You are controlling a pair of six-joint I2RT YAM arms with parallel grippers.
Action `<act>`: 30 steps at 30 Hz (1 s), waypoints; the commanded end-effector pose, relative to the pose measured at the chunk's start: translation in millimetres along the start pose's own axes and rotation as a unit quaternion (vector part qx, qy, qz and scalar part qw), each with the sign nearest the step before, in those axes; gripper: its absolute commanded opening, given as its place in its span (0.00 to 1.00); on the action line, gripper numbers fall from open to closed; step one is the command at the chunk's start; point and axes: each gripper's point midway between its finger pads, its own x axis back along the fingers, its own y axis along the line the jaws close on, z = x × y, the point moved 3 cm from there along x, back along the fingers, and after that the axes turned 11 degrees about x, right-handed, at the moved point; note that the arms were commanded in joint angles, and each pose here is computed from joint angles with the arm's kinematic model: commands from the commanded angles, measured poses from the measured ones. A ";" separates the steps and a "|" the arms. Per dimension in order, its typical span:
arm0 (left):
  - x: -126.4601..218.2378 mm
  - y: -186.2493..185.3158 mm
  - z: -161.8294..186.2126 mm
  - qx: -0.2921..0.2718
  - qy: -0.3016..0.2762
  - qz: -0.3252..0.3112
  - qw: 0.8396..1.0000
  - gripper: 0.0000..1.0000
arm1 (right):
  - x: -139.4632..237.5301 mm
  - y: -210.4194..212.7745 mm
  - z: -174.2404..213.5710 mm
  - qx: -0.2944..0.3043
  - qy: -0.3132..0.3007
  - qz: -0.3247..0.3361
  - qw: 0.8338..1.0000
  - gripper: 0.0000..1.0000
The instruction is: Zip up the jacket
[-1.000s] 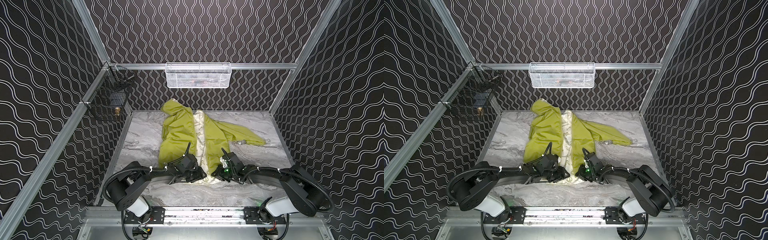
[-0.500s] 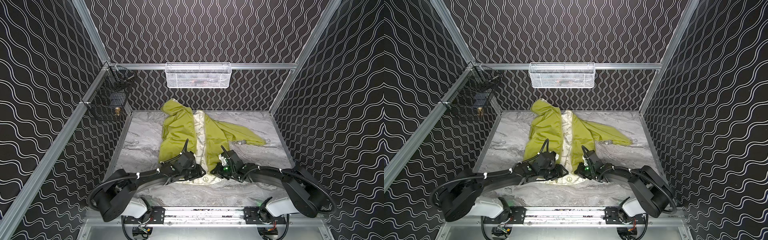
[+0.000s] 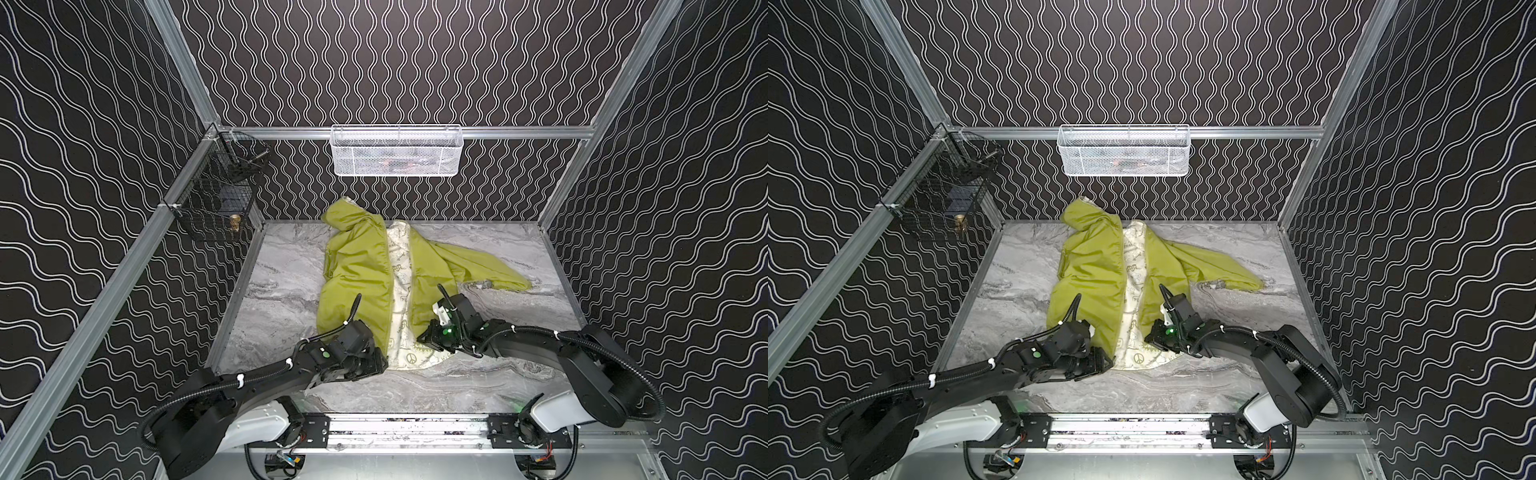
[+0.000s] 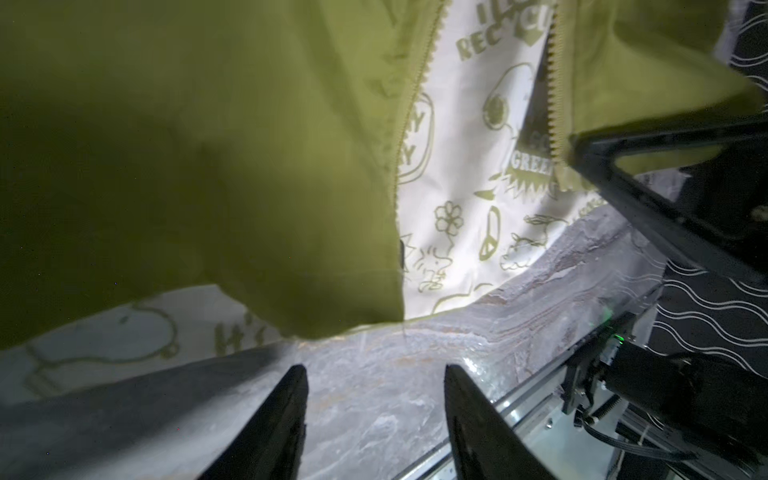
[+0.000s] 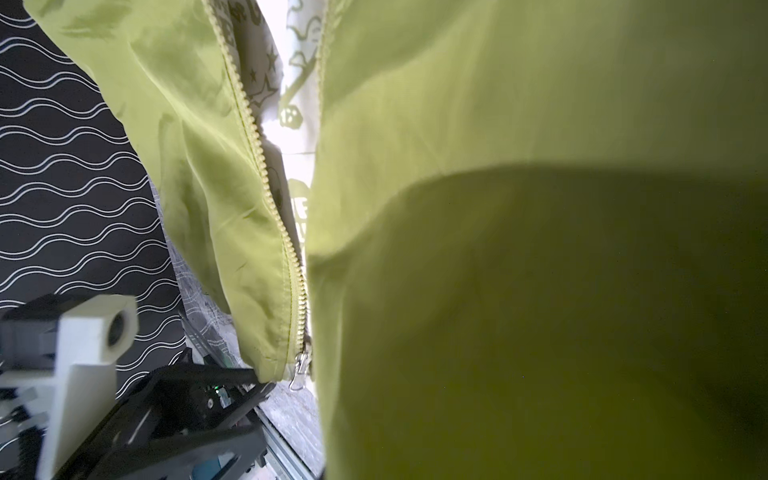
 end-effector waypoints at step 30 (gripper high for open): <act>-31.8 -12.3 -35.0 0.007 -0.023 0.013 1.000 0.37 | -2.6 -4.5 7.4 -0.012 0.009 -0.005 1.000 0.00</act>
